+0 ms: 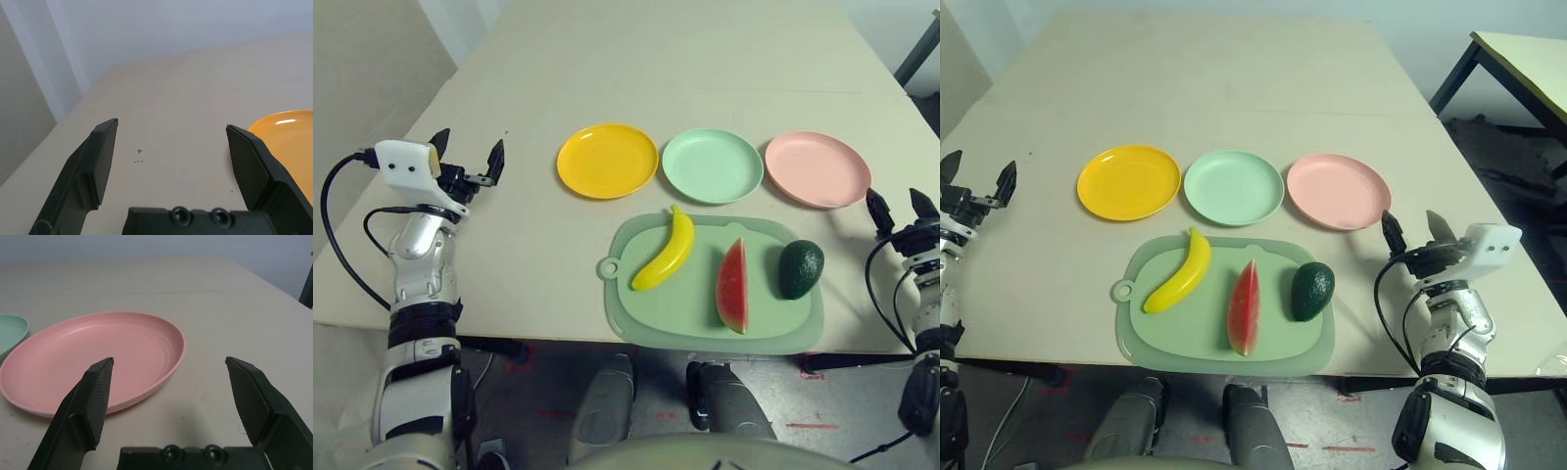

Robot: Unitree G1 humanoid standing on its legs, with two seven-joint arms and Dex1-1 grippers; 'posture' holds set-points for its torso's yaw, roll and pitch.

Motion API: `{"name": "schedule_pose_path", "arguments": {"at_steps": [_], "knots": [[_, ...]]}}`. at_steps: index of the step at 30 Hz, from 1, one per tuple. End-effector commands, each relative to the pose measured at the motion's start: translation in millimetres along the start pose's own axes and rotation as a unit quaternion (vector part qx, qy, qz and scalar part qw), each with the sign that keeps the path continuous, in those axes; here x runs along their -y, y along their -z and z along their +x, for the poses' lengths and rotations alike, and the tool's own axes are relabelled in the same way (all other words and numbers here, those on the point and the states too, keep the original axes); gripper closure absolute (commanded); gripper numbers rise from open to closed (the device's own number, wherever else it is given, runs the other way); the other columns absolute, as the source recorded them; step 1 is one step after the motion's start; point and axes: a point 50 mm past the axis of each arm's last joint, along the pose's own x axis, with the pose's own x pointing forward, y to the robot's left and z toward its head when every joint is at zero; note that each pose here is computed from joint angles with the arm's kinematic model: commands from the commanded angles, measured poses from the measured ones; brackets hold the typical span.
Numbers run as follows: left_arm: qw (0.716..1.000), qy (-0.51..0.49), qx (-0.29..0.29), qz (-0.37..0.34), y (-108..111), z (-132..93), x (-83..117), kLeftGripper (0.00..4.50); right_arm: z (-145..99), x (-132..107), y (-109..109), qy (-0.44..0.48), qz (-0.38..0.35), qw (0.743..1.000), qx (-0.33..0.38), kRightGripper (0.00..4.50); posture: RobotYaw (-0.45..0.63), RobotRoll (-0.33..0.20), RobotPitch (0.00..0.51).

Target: Place the fruits into color-matched plates.

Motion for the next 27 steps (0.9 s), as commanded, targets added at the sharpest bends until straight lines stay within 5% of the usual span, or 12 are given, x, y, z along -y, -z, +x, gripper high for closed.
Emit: {"name": "schedule_pose_path", "arguments": {"at_steps": [1,12,19,23,27], "knots": [[1.000,0.003,-0.004,0.000,2,-2,4,0.00,-2,5,-1,0.009,0.005,1.000,-0.001,0.02,0.14,0.000,0.193],[0.996,0.053,-0.038,-0.068,12,-13,14,0.00,5,14,-17,-0.044,-0.033,0.998,-0.035,0.02,0.13,0.000,0.185],[0.922,0.346,-0.008,-0.171,-15,-21,43,0.00,8,16,-50,-0.152,-0.105,0.982,-0.044,0.02,0.12,0.000,0.213],[0.855,0.496,-0.034,-0.150,-25,-30,62,0.00,11,5,-78,-0.287,-0.190,0.935,-0.088,0.02,0.06,0.000,0.227],[0.787,0.598,-0.049,-0.146,-32,-37,84,0.00,15,-8,-119,-0.418,-0.300,0.843,-0.154,0.02,-0.01,0.000,0.231]]}}
